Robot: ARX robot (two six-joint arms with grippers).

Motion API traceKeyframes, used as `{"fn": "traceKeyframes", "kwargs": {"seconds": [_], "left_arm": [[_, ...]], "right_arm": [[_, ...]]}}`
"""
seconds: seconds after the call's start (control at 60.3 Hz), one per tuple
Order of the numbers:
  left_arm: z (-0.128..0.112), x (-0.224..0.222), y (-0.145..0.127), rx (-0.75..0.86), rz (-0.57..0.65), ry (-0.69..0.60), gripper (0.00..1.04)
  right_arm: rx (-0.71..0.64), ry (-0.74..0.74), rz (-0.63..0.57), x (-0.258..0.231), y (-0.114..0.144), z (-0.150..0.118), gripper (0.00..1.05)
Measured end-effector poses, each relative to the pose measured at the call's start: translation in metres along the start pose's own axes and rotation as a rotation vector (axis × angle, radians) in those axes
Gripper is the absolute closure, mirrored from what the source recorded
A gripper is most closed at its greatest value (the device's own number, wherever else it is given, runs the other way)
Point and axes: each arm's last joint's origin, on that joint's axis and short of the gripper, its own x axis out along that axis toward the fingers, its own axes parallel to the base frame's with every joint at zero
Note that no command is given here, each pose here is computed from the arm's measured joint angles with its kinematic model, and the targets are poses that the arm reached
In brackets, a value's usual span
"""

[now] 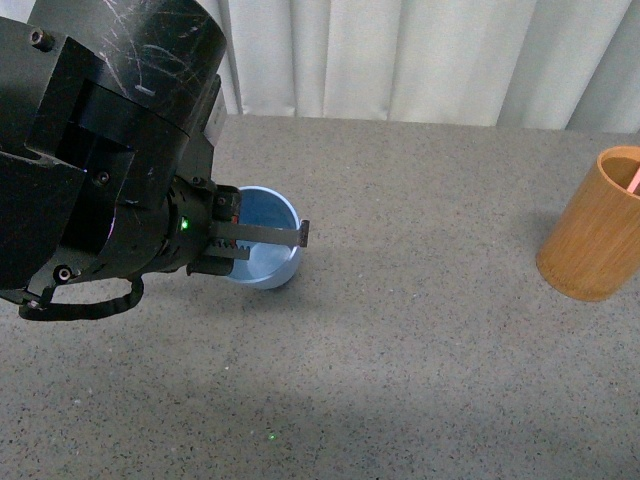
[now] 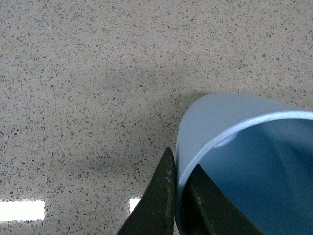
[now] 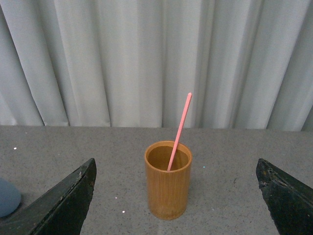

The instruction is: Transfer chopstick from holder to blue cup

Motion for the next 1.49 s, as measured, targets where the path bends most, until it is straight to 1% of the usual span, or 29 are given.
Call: {"fn": "traceKeyframes", "kwargs": {"seconds": [0.116, 0.133, 0.199, 0.464, 0.531, 0.564, 0.647, 1.178, 1.377, 1.426, 1.443, 1.46, 1.476, 1.493], "left_arm": [[0.0, 0.0, 0.0, 0.002, -0.004, 0.008, 0.81], [0.0, 0.0, 0.0, 0.002, -0.005, 0.009, 0.75], [0.003, -0.001, -0.001, 0.001, -0.006, 0.009, 0.61], [0.017, -0.006, -0.004, -0.009, -0.015, -0.018, 0.22], [0.021, -0.007, -0.004, -0.014, -0.016, -0.026, 0.08], [0.022, -0.007, -0.005, -0.014, -0.017, -0.028, 0.05], [0.023, -0.008, -0.005, -0.017, -0.018, -0.029, 0.07], [0.024, -0.008, -0.003, -0.036, -0.027, -0.018, 0.07], [0.036, -0.016, 0.004, -0.103, -0.043, -0.066, 0.07], [0.035, -0.015, 0.007, -0.095, -0.002, -0.164, 0.12], [0.035, -0.015, 0.01, -0.098, 0.016, -0.245, 0.15], [0.035, -0.015, 0.012, -0.099, 0.023, -0.282, 0.17], [0.032, -0.017, 0.016, -0.097, 0.027, -0.352, 0.21], [0.03, -0.018, 0.019, -0.096, 0.027, -0.381, 0.22]], "right_arm": [[0.0, 0.0, 0.0, 0.0, 0.0, 0.0, 0.1], [0.0, 0.0, 0.0, 0.0, 0.0, 0.0, 0.1], [0.0, 0.0, 0.0, 0.0, 0.0, 0.0, 0.1], [0.0, 0.0, 0.0, 0.0, 0.0, 0.0, 0.1], [0.0, 0.0, 0.0, 0.0, 0.0, 0.0, 0.1], [0.0, 0.0, 0.0, 0.0, 0.0, 0.0, 0.1], [0.0, 0.0, 0.0, 0.0, 0.0, 0.0, 0.1], [0.0, 0.0, 0.0, 0.0, 0.0, 0.0, 0.1], [0.0, 0.0, 0.0, 0.0, 0.0, 0.0, 0.1], [0.0, 0.0, 0.0, 0.0, 0.0, 0.0, 0.1], [0.0, 0.0, 0.0, 0.0, 0.0, 0.0, 0.1], [0.0, 0.0, 0.0, 0.0, 0.0, 0.0, 0.1], [0.0, 0.0, 0.0, 0.0, 0.0, 0.0, 0.1], [0.0, 0.0, 0.001, 0.0, 0.0, 0.0, 0.1]]}}
